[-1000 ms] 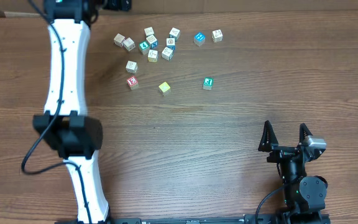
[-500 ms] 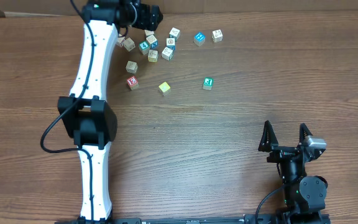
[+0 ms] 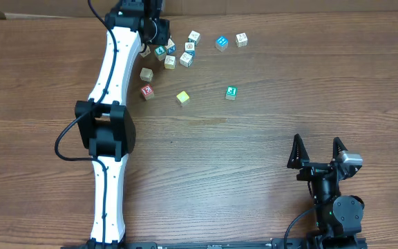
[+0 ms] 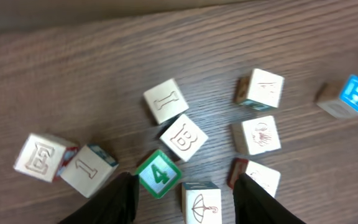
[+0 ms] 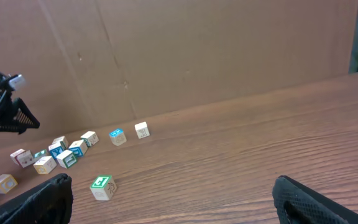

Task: Form a tower
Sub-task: 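Raise the left arm and move its gripper over the block cluster, then lower the left gripper onto the green-edged 4 block and close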

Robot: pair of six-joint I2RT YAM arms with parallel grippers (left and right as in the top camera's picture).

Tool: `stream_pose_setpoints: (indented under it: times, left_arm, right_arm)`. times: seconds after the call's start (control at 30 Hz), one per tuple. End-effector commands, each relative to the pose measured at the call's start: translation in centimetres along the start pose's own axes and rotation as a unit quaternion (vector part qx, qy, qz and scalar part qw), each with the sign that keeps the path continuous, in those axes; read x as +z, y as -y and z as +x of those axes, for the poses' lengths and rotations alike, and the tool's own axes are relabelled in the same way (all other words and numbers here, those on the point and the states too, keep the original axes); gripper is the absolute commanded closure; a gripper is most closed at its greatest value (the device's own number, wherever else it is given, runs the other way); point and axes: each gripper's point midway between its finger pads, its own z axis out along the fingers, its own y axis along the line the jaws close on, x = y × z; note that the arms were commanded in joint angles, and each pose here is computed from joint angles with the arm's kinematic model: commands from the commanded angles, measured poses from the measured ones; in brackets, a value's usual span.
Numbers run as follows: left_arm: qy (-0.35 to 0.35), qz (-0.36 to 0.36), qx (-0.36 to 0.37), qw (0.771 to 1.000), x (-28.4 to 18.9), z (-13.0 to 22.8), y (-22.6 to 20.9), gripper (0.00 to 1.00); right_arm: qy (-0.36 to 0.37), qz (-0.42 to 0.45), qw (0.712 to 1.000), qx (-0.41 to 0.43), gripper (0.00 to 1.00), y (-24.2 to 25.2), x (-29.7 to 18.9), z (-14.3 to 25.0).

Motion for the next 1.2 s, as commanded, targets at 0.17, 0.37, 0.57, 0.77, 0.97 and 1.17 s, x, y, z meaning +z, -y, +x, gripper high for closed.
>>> stream_pose_setpoints:
  times: [0.17, 0.37, 0.57, 0.77, 0.97, 1.17]
  left_arm:
    - [-0.020, -0.013, -0.031, 0.999, 2.5, 1.5, -0.2, 0.65]
    - [-0.027, -0.032, -0.031, 0.999, 2.5, 1.9, -0.9, 0.64]
    - [-0.029, -0.050, -0.025, 0.998, 2.7, 2.1, -0.8, 0.60]
    - [-0.038, -0.087, -0.073, 0.993, 3.9, 3.5, -1.7, 0.53]
    - [-0.025, -0.088, -0.091, 0.992, 4.2, 3.1, -1.7, 0.53]
    - [-0.022, -0.098, -0.138, 0.985, 4.4, 3.4, -2.3, 0.59]
  right_arm:
    - [0.001, -0.003, 1.000, -0.002, 0.00, -0.1, 0.0, 0.2]
    - [0.001, -0.003, 1.000, -0.002, 0.00, -0.1, 0.0, 0.2]
    - [0.001, -0.003, 1.000, -0.002, 0.00, -0.1, 0.0, 0.2]
    - [0.001, -0.003, 1.000, -0.002, 0.00, -0.1, 0.0, 0.2]
    - [0.001, -0.003, 1.000, -0.002, 0.00, -0.1, 0.0, 0.2]
    - [0.001, -0.003, 1.000, -0.002, 0.00, -0.1, 0.0, 0.2]
